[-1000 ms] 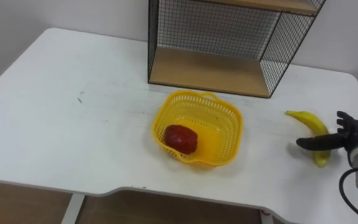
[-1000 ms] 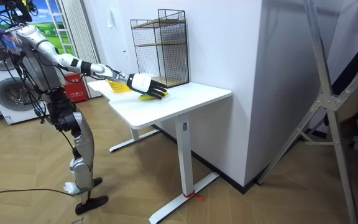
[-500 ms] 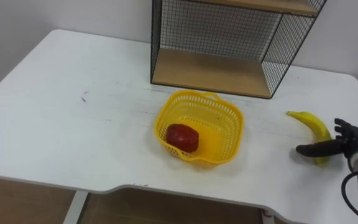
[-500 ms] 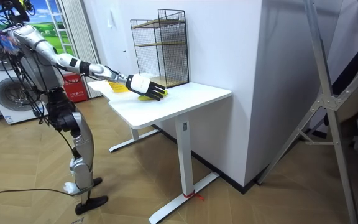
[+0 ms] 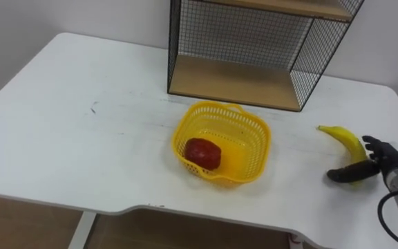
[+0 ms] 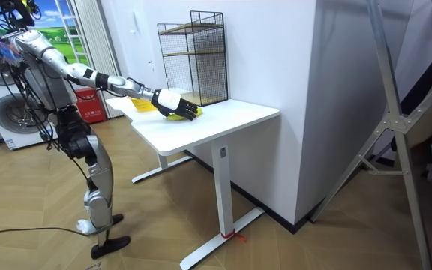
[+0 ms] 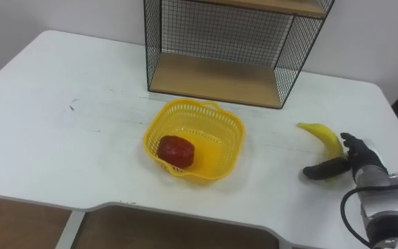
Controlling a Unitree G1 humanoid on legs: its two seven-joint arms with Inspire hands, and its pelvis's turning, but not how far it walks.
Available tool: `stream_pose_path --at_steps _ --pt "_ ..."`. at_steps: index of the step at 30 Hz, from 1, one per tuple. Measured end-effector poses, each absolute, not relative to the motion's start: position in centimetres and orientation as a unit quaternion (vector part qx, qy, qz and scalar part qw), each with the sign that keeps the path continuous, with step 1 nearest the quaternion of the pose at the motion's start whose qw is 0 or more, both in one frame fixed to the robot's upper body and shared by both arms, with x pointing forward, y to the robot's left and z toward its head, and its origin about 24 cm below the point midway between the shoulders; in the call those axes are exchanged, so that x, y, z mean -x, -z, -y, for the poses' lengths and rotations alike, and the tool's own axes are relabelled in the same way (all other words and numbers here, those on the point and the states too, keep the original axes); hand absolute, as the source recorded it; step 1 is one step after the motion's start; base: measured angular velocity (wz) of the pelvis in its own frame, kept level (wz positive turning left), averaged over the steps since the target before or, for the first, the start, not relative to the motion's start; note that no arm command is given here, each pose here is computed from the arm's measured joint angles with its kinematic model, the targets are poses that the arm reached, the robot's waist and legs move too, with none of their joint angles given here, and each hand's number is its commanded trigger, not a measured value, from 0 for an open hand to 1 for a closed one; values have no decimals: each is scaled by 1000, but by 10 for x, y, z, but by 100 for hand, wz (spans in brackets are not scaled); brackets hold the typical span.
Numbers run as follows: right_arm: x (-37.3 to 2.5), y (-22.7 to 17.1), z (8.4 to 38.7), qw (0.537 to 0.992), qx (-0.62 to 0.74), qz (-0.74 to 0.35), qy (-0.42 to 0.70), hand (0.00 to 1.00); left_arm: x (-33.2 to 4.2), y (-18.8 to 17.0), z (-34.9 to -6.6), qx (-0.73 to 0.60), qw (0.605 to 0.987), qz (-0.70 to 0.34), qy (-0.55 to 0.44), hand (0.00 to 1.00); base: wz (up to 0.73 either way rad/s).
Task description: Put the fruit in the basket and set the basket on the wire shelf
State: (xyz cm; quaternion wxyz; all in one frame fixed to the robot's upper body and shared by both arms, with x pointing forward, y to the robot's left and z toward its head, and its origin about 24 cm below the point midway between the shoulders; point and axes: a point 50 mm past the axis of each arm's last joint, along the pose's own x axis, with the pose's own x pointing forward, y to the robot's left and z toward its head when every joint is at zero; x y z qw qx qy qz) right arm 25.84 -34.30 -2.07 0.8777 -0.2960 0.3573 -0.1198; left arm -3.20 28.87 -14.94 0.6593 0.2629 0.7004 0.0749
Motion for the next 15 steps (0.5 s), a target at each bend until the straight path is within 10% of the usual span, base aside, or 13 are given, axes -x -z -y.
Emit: stream_pose_path --at_steps 6,7,8,15 --pt "-258 20 345 872 311 -358 125 0 32 149 -289 -264 659 -701 -74 0 0" --pt "-258 20 345 871 314 -358 124 33 32 149 -289 -264 659 -701 -74 0 0" --pt "-258 20 345 870 317 -357 125 100 32 149 -289 -264 659 -701 -74 0 0" --pt "-257 20 346 860 342 -355 134 100 29 150 -289 -265 661 -698 -73 0 2"
